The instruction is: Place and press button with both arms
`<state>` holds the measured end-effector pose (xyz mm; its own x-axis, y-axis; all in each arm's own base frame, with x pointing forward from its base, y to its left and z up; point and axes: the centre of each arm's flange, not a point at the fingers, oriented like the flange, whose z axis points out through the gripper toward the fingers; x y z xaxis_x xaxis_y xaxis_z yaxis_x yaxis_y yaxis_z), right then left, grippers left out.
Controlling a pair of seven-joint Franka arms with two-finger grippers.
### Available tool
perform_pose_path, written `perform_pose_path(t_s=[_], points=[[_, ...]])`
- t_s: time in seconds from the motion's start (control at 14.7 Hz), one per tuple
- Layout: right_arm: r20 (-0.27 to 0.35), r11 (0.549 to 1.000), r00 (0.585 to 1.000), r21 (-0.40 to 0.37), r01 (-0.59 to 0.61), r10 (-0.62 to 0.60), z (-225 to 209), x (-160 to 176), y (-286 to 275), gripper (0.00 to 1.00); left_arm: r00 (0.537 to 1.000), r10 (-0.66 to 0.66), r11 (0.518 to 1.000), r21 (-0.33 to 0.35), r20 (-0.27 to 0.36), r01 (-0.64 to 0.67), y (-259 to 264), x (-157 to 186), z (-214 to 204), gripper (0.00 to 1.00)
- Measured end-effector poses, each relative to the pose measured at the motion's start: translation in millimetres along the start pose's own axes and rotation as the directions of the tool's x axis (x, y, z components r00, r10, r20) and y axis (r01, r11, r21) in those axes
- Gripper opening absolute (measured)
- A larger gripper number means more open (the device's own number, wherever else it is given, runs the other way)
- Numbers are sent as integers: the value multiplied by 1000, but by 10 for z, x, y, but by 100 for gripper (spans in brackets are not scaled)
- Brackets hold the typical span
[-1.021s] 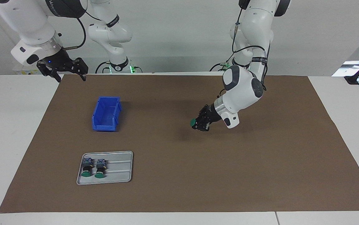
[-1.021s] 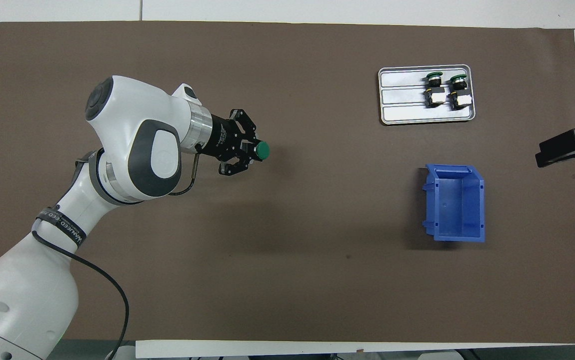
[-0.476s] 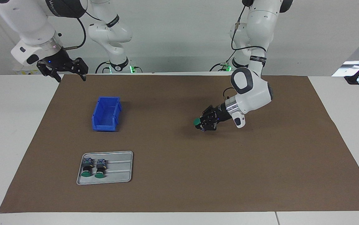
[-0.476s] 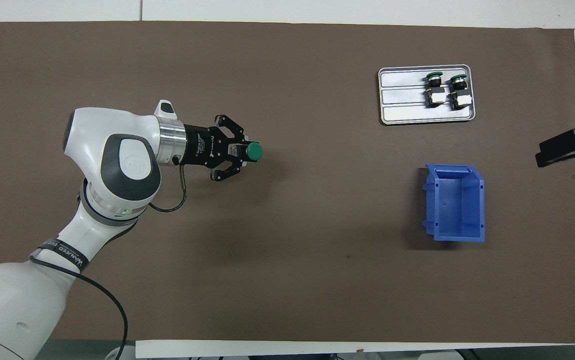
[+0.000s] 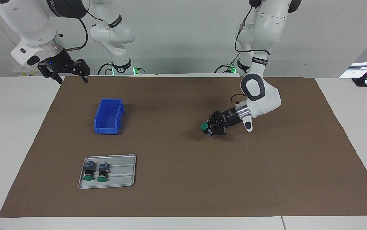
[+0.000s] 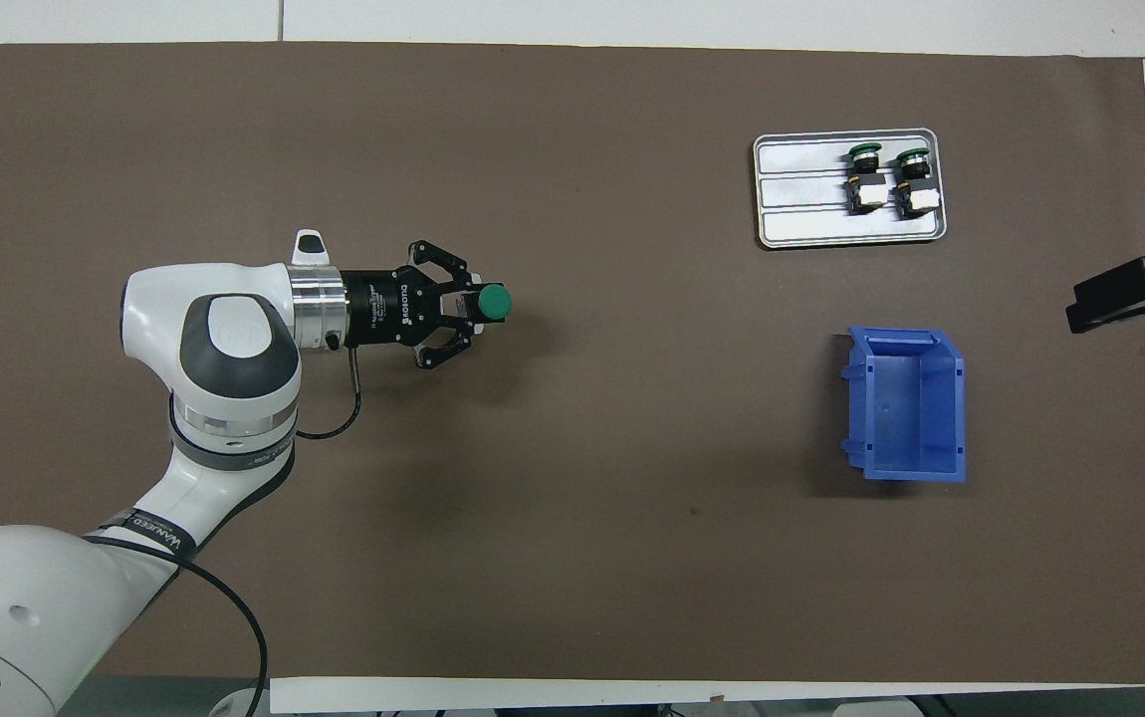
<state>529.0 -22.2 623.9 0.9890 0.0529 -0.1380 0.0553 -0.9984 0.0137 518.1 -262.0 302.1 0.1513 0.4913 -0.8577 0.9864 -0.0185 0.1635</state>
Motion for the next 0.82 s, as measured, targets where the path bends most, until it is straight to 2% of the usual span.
perform_pose_path(t_s=[0.14, 0.48, 0.82], points=[[0, 1000, 1000, 0, 0, 0, 0, 0, 0, 100, 999, -21, 999, -46, 38, 23, 0, 58, 2, 33], [0, 1000, 1000, 0, 0, 0, 0, 0, 0, 100, 994, -25, 997, -69, 108, 32, -119, 184, 240, 33], [0, 1000, 1000, 0, 0, 0, 0, 0, 0, 100, 987, -11, 998, -58, 162, 20, -192, 282, 360, 33]])
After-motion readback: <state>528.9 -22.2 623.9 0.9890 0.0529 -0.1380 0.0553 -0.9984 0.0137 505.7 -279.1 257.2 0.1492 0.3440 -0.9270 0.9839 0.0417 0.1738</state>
